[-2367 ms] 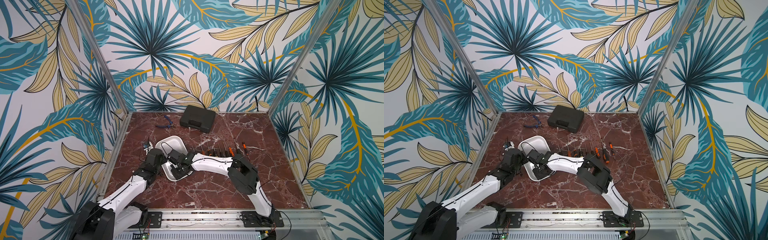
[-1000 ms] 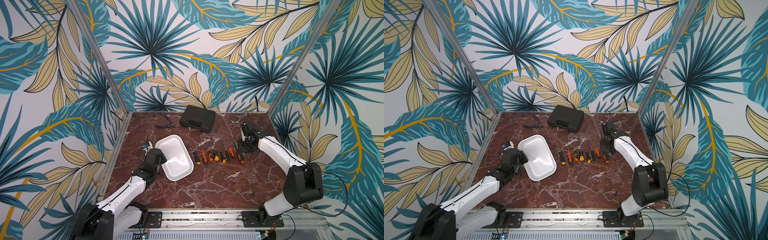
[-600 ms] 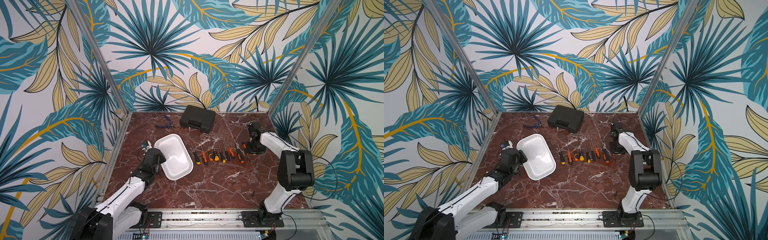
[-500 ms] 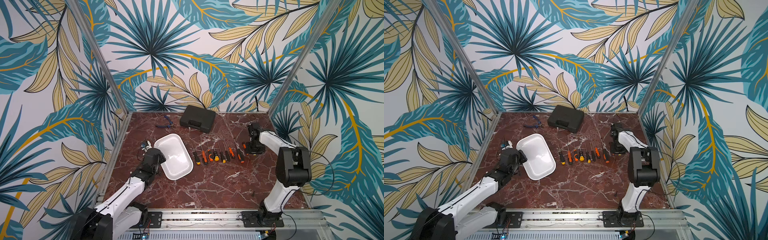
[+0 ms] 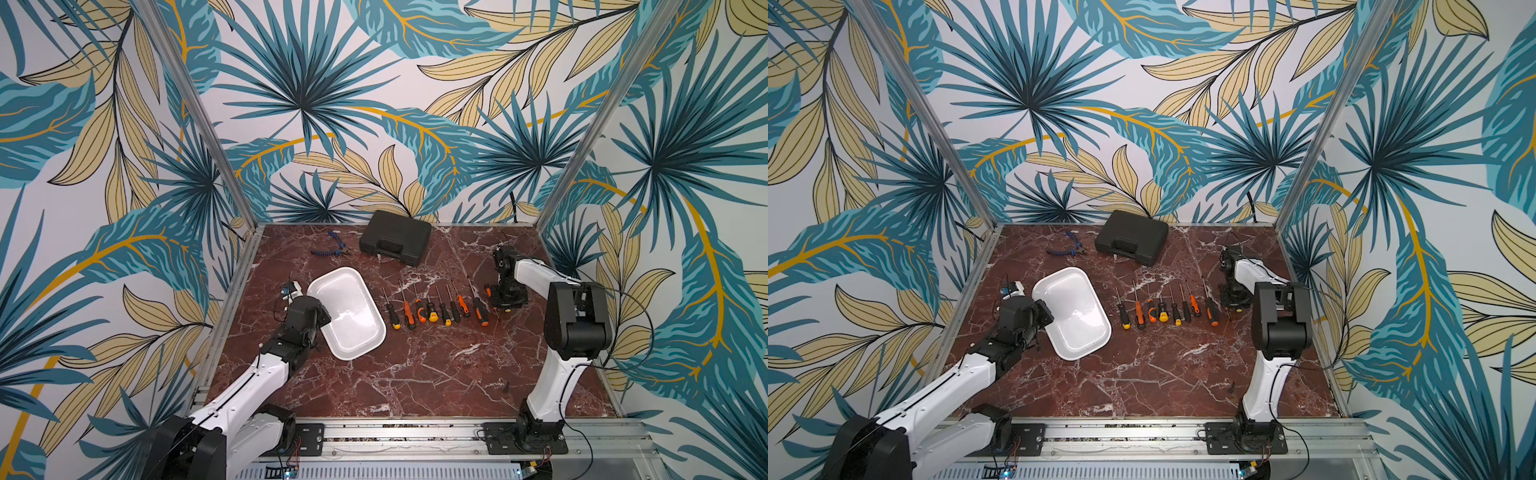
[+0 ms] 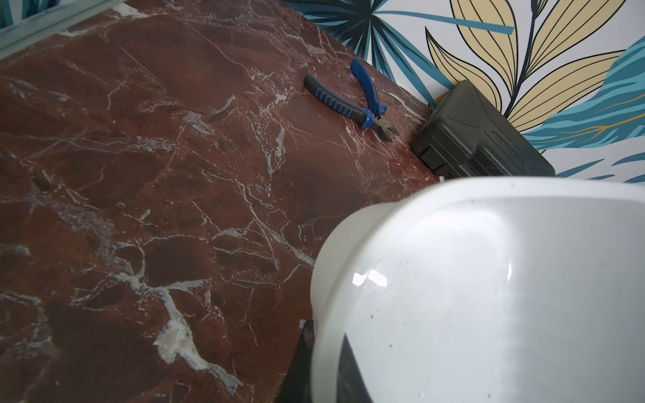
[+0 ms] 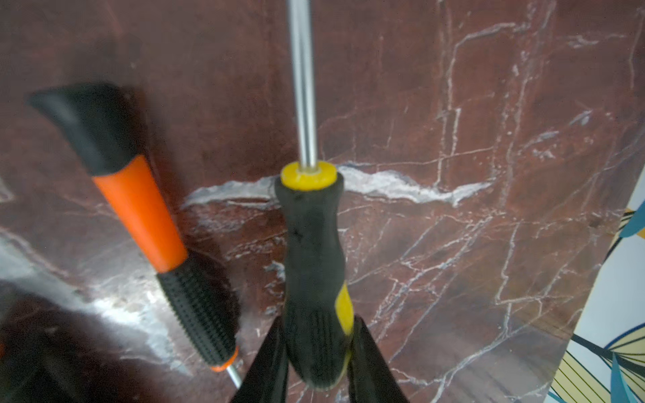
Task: Take out the screwdriver from the storage box
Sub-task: Place the socket head at the center of the board, then place the storage box at the center of the board, then reset both arms
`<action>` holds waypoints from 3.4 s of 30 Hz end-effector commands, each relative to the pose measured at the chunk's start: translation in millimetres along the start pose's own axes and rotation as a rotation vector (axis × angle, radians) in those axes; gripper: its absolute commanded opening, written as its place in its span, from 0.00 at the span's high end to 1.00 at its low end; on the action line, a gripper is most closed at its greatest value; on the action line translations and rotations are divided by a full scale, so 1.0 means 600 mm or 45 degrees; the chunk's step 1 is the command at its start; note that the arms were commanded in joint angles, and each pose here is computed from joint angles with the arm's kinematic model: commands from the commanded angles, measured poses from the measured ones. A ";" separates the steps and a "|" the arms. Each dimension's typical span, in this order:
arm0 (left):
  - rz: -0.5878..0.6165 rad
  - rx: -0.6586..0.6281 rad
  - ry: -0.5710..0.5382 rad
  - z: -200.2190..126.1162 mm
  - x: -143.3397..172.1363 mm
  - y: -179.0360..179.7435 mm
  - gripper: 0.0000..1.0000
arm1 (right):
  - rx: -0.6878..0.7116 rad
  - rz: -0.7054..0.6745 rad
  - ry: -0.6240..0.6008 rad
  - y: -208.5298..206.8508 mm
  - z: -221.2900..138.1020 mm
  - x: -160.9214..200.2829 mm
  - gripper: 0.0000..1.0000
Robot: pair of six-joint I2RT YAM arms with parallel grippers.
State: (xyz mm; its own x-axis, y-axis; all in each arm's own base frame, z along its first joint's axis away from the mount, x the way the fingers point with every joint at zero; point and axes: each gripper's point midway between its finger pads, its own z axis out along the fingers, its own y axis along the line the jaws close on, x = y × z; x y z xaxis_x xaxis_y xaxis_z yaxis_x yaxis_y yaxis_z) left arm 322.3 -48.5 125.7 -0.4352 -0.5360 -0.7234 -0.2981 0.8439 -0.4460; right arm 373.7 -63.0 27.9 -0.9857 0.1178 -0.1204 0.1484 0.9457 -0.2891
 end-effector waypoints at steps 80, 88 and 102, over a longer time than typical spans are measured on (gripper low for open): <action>0.712 -0.095 -0.425 0.003 -0.153 -0.023 0.06 | -0.528 0.203 -1.100 0.063 -0.153 0.010 0.00; 0.760 -0.165 -0.464 0.079 -0.116 0.031 0.00 | -0.329 0.237 -1.338 0.019 -0.178 -0.023 0.00; 0.618 -0.013 -0.437 0.118 -0.116 0.079 0.00 | -0.294 0.352 -1.484 0.013 -0.149 -0.042 0.00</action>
State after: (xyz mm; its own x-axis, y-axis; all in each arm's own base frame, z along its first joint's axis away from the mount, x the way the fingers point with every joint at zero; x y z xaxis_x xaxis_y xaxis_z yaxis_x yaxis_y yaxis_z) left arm 394.3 43.9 105.9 -0.2669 -0.0269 -0.9633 -0.2352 0.9712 0.0381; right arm 380.7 -30.5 82.3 -0.3773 0.0990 -0.9208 0.2025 0.9790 0.0223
